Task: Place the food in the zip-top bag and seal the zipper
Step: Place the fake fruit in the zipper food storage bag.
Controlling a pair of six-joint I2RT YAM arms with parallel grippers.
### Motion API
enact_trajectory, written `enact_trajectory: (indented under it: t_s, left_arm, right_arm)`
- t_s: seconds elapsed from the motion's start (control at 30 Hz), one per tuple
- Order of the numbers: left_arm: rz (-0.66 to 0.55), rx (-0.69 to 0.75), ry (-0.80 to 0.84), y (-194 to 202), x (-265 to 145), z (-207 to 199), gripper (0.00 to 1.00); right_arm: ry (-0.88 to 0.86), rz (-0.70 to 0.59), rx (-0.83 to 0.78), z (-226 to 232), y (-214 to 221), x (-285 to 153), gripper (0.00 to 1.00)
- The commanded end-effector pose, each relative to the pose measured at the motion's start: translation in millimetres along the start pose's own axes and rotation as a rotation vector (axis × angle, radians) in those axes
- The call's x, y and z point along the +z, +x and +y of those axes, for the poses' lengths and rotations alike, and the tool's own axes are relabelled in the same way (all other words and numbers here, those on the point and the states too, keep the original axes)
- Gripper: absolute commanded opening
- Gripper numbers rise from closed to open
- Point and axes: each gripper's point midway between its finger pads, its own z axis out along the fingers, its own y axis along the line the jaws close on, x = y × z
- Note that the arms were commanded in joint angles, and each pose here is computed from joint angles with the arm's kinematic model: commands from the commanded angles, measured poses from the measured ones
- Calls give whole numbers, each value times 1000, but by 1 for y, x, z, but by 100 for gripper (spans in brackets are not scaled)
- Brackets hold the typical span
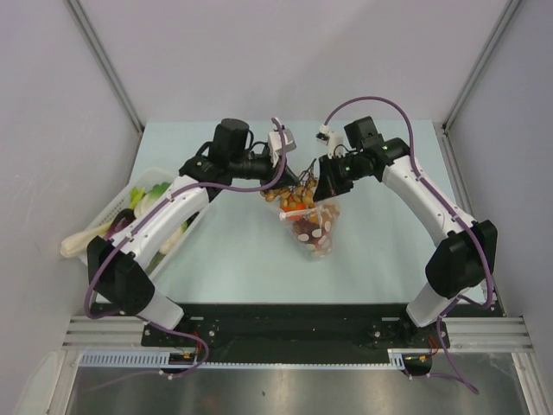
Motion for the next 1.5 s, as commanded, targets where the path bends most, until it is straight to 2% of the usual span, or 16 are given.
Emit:
enact_trajectory:
  t_s: [0.0,0.2,0.33,0.57,0.73,0.83,0.93,1.13,1.2,1.3,1.33,1.37,1.43,1.47]
  left_arm:
    - [-137,-33,-96,-26,3,16,0]
    - [-191,-182,-161,-8,24,33,0]
    - [-277,-293,-309,-2,26,55,0]
    - [-317,-674,-436,16,40,56,0]
    - [-390,-755,-430,4,37,45,1]
    - [-398,-795,-440,12,40,40,4]
    - [-342,-844,-398,34,51,25,7]
    - [-168,-839,-450,91,51,13,11]
    - [-148,-794,-439,94,49,9,11]
    - [-115,-724,-413,92,45,4,14]
    - [-119,-677,-327,77,48,-6,16]
    - [-78,-653,-310,79,46,-10,20]
    - [-89,-555,-249,56,42,-16,23]
    - [-58,-539,-187,56,39,-28,29]
  right_arm:
    - [-12,-47,-51,11,-11,-12,0]
    - [-20,-49,-41,11,-12,-12,0]
    - [-39,-51,-37,15,-13,-11,0]
    - [-56,-50,-13,15,-16,-8,0]
    - [-65,-52,-5,16,-19,-6,0]
    - [-78,-62,-3,18,-25,-5,0]
    - [-97,-72,-3,21,-32,-5,0]
    - [-143,-119,11,24,-41,-14,0]
    - [-163,-138,5,28,-44,-18,0]
    - [-200,-160,-10,35,-47,-22,0]
    - [-206,-164,-5,35,-47,-23,0]
    - [-213,-177,-16,37,-50,-24,0]
    - [-238,-185,-32,42,-52,-26,0]
    - [-246,-195,-42,43,-53,-27,0]
